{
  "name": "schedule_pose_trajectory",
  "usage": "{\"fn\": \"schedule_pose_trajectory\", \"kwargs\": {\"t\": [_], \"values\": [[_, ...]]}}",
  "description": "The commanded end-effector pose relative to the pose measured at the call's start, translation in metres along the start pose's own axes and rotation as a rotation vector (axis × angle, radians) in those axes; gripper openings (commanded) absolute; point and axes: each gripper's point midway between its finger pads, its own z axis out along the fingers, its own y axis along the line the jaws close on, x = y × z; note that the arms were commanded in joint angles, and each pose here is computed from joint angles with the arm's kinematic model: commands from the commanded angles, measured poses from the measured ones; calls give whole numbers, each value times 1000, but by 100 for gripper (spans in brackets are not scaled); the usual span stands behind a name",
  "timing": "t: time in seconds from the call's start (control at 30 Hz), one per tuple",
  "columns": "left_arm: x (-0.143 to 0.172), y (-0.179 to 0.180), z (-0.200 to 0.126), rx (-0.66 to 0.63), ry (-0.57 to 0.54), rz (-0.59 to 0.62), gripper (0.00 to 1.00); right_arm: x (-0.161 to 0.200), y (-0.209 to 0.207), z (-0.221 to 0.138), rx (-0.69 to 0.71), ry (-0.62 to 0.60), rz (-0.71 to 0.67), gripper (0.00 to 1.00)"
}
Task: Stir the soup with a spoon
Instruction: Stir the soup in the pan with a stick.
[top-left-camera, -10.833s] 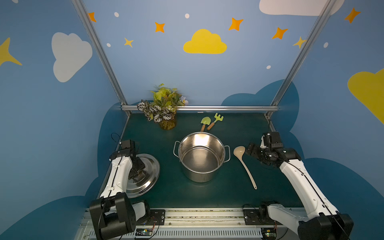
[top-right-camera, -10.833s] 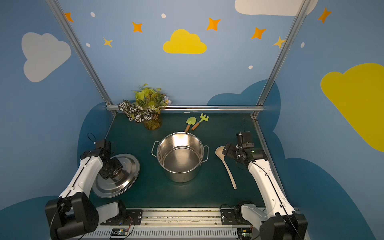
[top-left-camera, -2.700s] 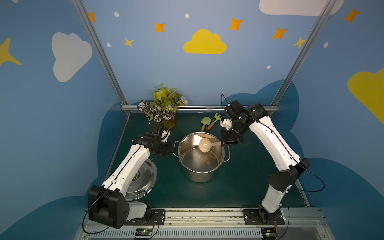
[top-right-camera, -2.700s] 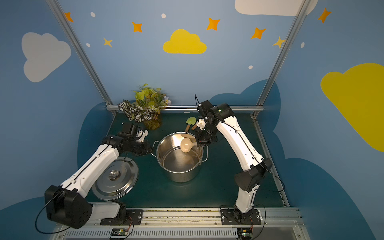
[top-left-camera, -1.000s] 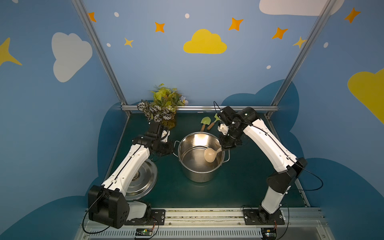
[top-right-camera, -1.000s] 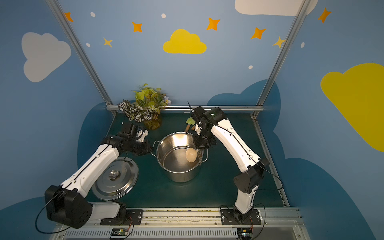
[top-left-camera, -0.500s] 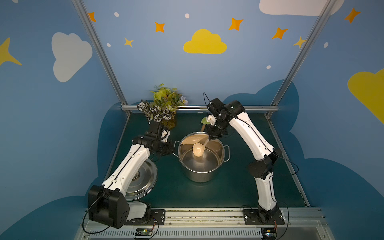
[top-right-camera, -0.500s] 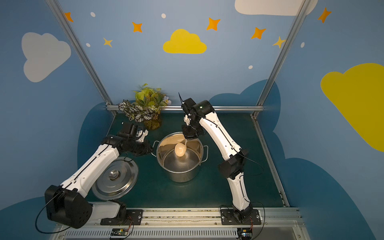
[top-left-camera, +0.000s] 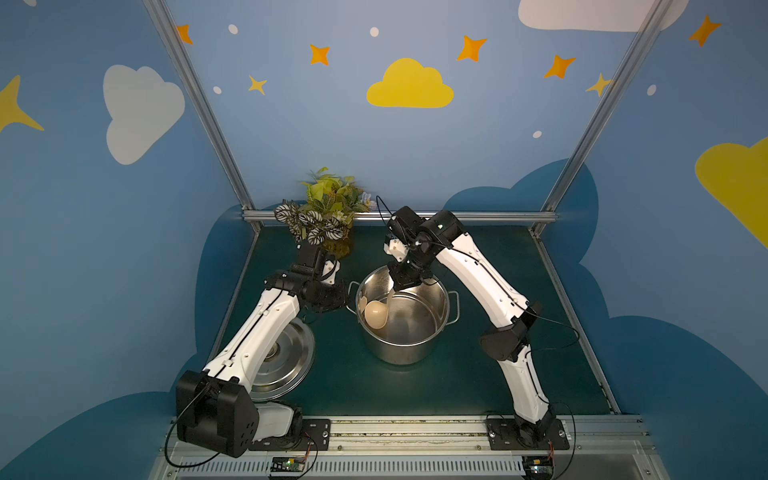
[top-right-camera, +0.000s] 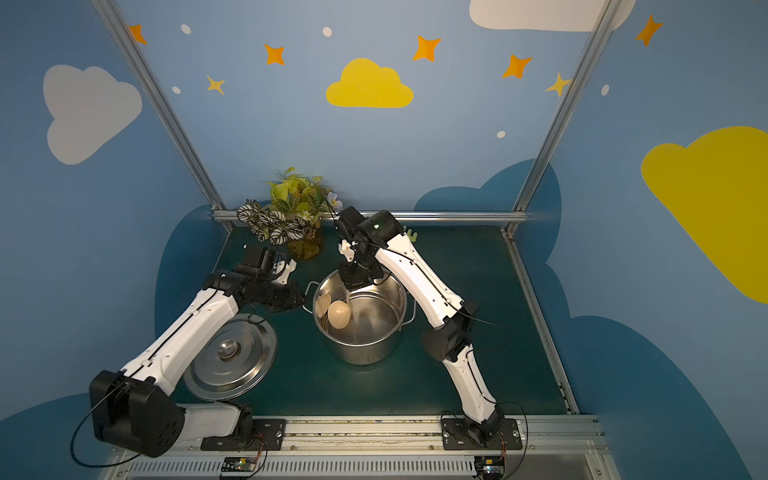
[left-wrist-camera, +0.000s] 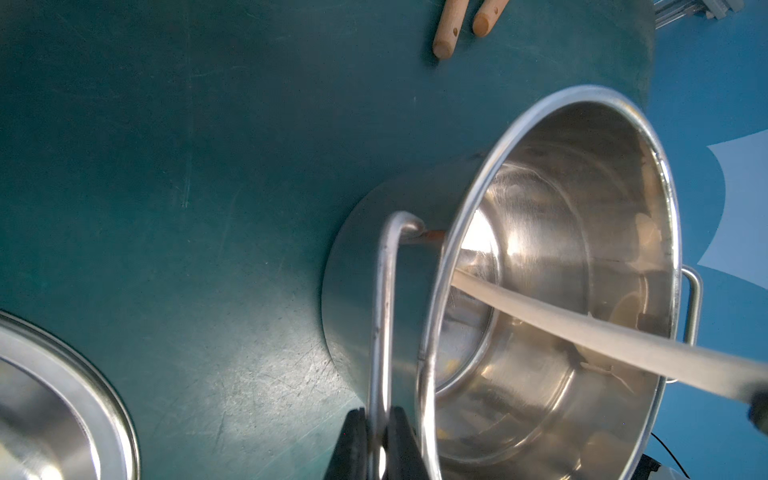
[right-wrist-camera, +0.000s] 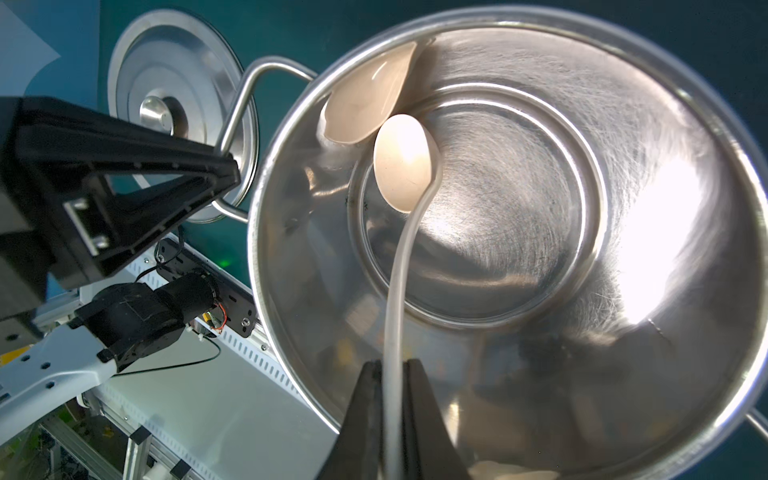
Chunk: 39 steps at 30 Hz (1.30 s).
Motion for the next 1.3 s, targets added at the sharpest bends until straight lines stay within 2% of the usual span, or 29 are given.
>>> {"fn": "schedule_pose_trajectory", "kwargs": {"t": [0.0,0.17,0.3,0.7,0.97,1.27], "values": [[7,7,14,-15,39,-10,2,57,9,-16,16,171,-19,0],[6,9,15,-20,38,-8,3,82,18,-18,47,211,-37,0],[7,8,14,-17,39,-5,3,105,11,-20,106,258,-35,0],[5,9,11,-20,31,0,3,147,-62,-48,293,275,86,0],[6,9,10,-14,31,-1,2,124,-94,-65,279,211,172,0],[7,10,14,-16,43,-7,3,70,-95,-46,251,166,169,0]]}}
